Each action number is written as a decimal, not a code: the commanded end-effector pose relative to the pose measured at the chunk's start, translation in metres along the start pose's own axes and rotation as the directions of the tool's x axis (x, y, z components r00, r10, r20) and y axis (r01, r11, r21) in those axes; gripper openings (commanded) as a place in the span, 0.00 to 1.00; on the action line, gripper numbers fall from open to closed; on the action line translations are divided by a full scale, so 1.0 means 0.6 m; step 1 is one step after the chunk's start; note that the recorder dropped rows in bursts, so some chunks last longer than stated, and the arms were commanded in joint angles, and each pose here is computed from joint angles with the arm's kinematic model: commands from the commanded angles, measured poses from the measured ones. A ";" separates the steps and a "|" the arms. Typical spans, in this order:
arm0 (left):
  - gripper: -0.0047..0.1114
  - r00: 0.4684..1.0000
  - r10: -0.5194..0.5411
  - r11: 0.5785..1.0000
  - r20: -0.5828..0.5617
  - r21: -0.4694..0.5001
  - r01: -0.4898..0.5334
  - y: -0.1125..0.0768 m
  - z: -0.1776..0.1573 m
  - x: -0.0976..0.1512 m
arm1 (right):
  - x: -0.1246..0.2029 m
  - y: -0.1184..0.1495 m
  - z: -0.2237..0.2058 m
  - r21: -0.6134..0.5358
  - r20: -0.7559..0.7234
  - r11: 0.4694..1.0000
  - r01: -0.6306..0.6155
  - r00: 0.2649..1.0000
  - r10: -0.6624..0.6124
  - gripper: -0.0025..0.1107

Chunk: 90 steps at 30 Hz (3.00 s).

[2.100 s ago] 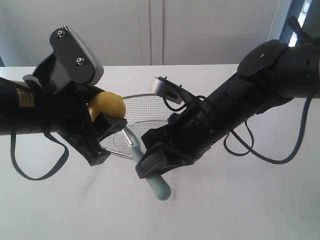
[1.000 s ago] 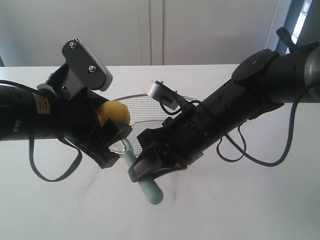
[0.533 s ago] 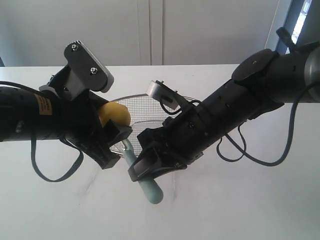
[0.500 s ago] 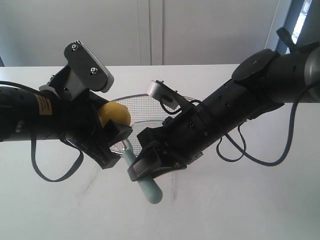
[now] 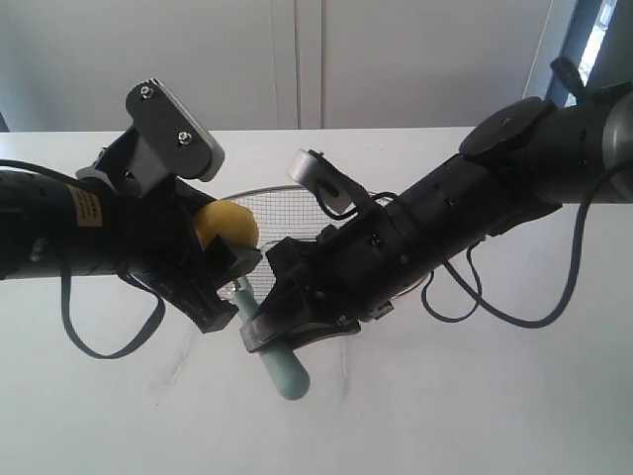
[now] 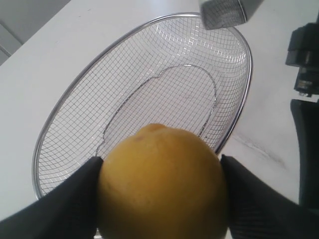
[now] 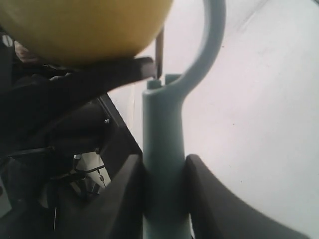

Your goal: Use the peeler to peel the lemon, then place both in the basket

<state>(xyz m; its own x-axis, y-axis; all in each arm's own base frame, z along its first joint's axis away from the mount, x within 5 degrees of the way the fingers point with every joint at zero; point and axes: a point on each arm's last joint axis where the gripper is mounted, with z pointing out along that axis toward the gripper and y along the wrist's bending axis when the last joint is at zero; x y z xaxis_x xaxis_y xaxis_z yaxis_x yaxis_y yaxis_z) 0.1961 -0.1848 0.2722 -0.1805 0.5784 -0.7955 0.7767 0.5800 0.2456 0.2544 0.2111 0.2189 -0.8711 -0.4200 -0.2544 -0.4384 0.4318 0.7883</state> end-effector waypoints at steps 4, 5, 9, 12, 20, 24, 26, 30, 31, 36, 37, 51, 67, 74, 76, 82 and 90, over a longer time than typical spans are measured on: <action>0.04 1.000 -0.014 1.000 0.025 0.000 0.014 -0.001 -0.012 -0.006 | -0.005 -0.013 -0.020 -0.019 0.040 0.999 -0.038 0.998 0.039 0.02; 0.04 1.000 -0.014 1.000 0.025 0.000 0.014 -0.001 -0.012 -0.006 | -0.005 -0.013 -0.020 -0.019 0.040 0.999 -0.038 0.998 0.039 0.02; 0.04 1.000 -0.010 1.000 0.025 -0.001 0.010 -0.001 -0.012 -0.006 | -0.006 -0.016 -0.024 -0.018 0.050 0.999 -0.045 0.998 0.046 0.02; 0.04 1.000 -0.009 1.000 0.025 -0.001 0.009 -0.001 -0.012 -0.006 | -0.007 -0.019 -0.029 -0.016 0.060 0.999 -0.049 0.997 0.050 0.02; 0.04 1.000 -0.009 1.000 0.016 0.002 0.009 -0.001 -0.012 -0.005 | -0.008 -0.013 -0.049 -0.002 0.089 0.999 -0.032 0.996 0.032 0.02; 0.04 1.000 -0.009 1.000 0.016 0.002 0.009 -0.001 -0.012 -0.005 | -0.007 -0.012 -0.058 0.007 0.101 1.000 -0.024 0.995 0.023 0.02; 0.04 1.000 -0.009 1.000 0.016 0.002 0.009 -0.001 -0.012 -0.005 | -0.008 -0.013 -0.060 0.011 0.106 1.000 -0.024 0.994 0.022 0.02; 0.04 1.000 -0.009 1.000 0.016 0.002 0.009 -0.001 -0.012 -0.005 | -0.007 -0.012 -0.068 0.014 0.117 1.000 -0.021 0.993 0.019 0.02; 0.04 1.000 -0.009 1.000 0.016 0.002 0.009 -0.001 -0.012 -0.005 | -0.008 -0.011 -0.072 0.016 0.125 1.000 -0.019 0.992 0.017 0.02; 0.04 1.000 -0.009 1.000 0.014 0.003 0.009 -0.002 -0.012 -0.004 | -0.004 0.004 -0.092 0.012 0.149 1.000 0.005 0.989 -0.007 0.02; 0.04 1.000 -0.009 1.000 0.013 0.003 0.009 -0.002 -0.012 -0.004 | -0.002 0.009 -0.098 0.011 0.155 1.000 0.016 0.988 -0.018 0.02; 0.04 0.998 -0.008 1.000 0.060 -0.011 0.009 0.002 -0.038 -0.014 | 0.018 0.003 -0.143 0.374 0.156 0.927 0.008 0.985 -0.071 0.02; 0.04 0.996 -0.007 1.000 0.090 -0.020 0.009 0.003 -0.053 -0.020 | 0.008 -0.011 -0.003 -0.067 0.027 0.998 0.002 1.000 -0.001 0.02; 0.04 0.996 -0.007 1.000 0.087 -0.019 0.009 0.003 -0.052 -0.019 | 0.007 -0.002 -0.003 -0.128 0.036 0.992 0.001 0.999 0.004 0.02; 0.04 0.996 -0.007 1.000 0.087 -0.019 0.009 0.003 -0.052 -0.019 | 0.007 0.001 -0.003 -0.145 0.038 0.989 0.004 0.999 0.002 0.02; 0.04 0.997 -0.008 1.000 0.077 -0.016 0.009 0.003 -0.047 -0.018 | 0.007 0.005 -0.004 -0.169 0.037 0.985 0.016 0.999 -0.010 0.02; 0.04 0.997 -0.008 1.000 0.077 -0.016 0.009 0.003 -0.047 -0.018 | 0.005 -0.001 -0.011 -0.163 0.051 0.987 0.009 0.999 0.000 0.02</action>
<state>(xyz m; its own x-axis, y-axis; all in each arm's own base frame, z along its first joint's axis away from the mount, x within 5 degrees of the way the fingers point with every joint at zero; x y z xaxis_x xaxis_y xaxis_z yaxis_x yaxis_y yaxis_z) 0.1838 -0.1734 0.2953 -0.1391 0.5397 -0.8303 0.7644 0.5915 0.2564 0.2528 0.2082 0.2199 -0.8795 -0.3854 -0.2792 -0.4075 0.3065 0.8603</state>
